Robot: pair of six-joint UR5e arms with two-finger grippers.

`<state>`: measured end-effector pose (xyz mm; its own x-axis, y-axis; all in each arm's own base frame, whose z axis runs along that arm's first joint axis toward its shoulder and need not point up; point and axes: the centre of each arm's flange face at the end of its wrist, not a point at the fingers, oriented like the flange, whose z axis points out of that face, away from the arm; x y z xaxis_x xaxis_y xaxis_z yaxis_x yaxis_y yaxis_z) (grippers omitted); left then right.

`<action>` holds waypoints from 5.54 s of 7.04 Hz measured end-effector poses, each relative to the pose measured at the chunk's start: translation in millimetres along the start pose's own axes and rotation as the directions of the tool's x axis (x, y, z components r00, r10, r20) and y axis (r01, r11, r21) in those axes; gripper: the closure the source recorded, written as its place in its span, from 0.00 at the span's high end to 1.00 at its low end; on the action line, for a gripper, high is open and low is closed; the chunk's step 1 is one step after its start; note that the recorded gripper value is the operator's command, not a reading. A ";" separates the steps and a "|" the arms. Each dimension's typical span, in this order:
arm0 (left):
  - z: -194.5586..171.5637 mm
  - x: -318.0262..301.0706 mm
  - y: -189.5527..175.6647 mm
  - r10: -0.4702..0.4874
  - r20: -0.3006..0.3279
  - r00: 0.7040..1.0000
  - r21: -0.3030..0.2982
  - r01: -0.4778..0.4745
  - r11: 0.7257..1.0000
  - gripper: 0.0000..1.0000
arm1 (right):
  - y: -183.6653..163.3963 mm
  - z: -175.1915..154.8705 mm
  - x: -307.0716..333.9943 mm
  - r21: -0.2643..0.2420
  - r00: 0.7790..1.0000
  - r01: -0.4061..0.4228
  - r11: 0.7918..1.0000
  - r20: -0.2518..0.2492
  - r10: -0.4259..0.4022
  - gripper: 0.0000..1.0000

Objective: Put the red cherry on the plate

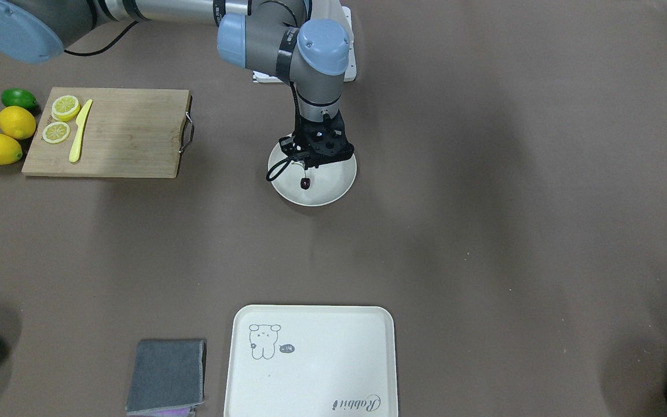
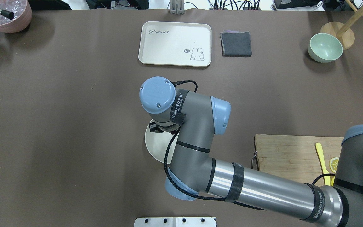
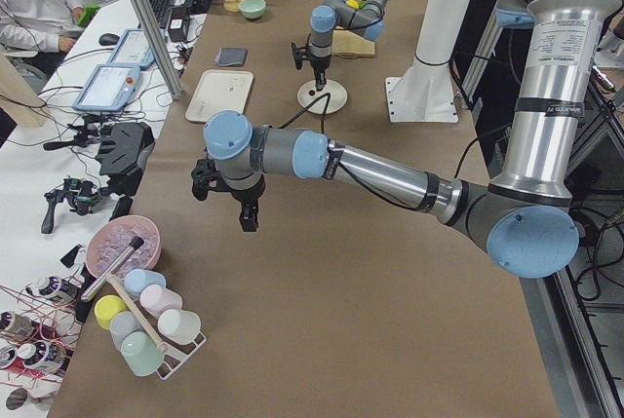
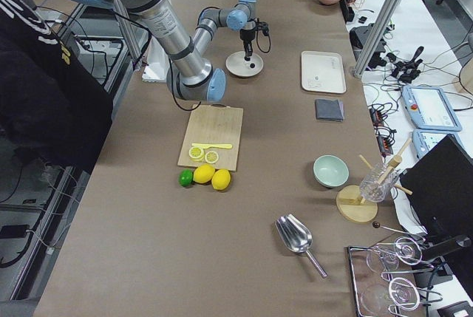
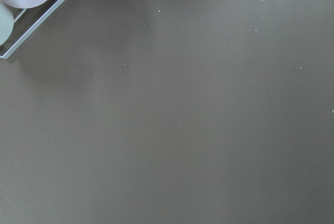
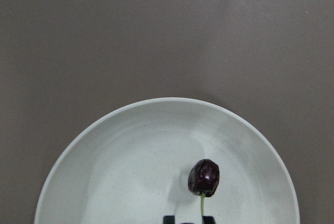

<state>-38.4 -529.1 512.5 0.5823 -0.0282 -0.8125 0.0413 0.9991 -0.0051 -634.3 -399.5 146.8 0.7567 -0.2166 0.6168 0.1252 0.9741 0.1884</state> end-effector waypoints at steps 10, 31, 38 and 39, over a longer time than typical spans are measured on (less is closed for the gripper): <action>-14.3 17.1 11.2 -0.024 0.004 1.000 -0.018 0.024 1.000 0.97 | 20.2 -65.5 12.3 -0.013 0.999 -0.017 1.000 0.035 0.018 1.00; 51.4 -228.5 88.3 0.117 0.026 0.993 -0.098 -0.114 0.989 0.97 | 140.7 -80.2 866.5 -0.075 0.984 0.164 0.984 0.084 -0.158 1.00; 44.2 -235.8 101.8 0.140 0.116 0.983 -0.088 -0.130 0.988 0.97 | 161.8 -98.9 863.9 -0.061 0.985 0.174 0.983 0.026 -0.172 1.00; 49.1 -240.7 113.2 0.142 0.122 0.982 -0.089 -0.132 0.987 0.97 | 169.7 -101.3 862.6 -0.057 0.985 0.171 0.984 0.024 -0.170 1.00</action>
<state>-134.0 -410.7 736.2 0.6766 0.1103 -0.7280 -0.1081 0.9929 0.0500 104.7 -414.4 633.4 0.7087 -0.3807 0.5939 0.2895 0.9247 0.2473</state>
